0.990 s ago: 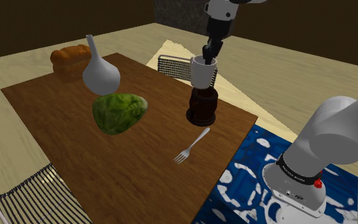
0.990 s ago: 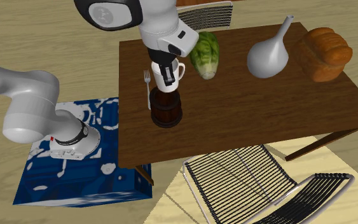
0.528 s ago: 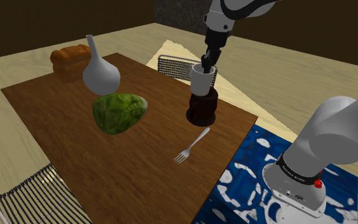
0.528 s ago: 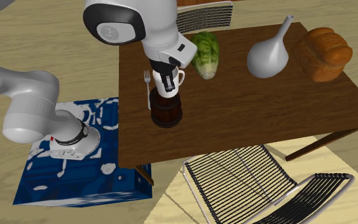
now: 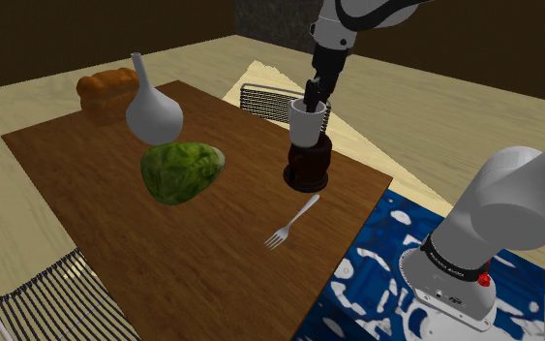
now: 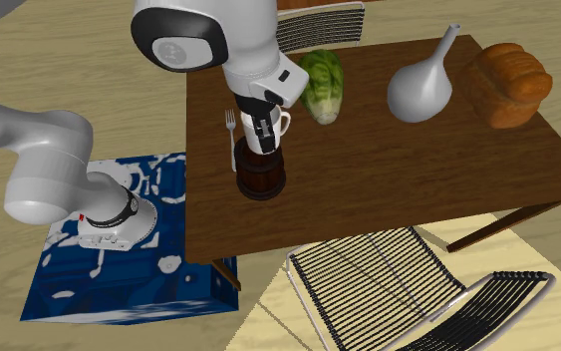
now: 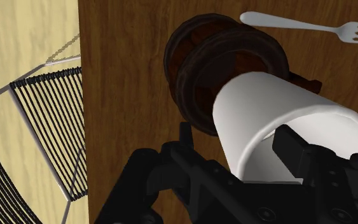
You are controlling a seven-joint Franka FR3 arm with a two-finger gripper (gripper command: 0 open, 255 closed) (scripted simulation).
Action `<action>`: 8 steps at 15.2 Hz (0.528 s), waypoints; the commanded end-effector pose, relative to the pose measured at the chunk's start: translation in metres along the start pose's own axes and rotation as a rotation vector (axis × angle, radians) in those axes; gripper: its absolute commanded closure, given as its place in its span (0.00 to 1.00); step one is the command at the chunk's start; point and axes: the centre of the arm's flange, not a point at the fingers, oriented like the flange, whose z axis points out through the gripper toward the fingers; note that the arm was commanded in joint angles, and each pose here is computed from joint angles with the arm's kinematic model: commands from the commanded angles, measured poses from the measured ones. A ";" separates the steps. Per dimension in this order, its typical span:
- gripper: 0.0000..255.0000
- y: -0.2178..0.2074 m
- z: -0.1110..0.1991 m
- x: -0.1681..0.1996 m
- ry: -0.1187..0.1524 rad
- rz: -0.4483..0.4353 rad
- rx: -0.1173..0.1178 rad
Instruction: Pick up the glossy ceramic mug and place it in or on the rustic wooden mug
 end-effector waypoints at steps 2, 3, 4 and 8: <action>0.00 0.000 0.000 0.000 0.000 0.000 0.000; 0.00 0.000 0.000 0.000 0.000 0.000 0.000; 0.00 0.000 0.000 0.000 0.000 0.000 0.000; 0.00 0.000 -0.050 0.000 0.000 0.000 0.000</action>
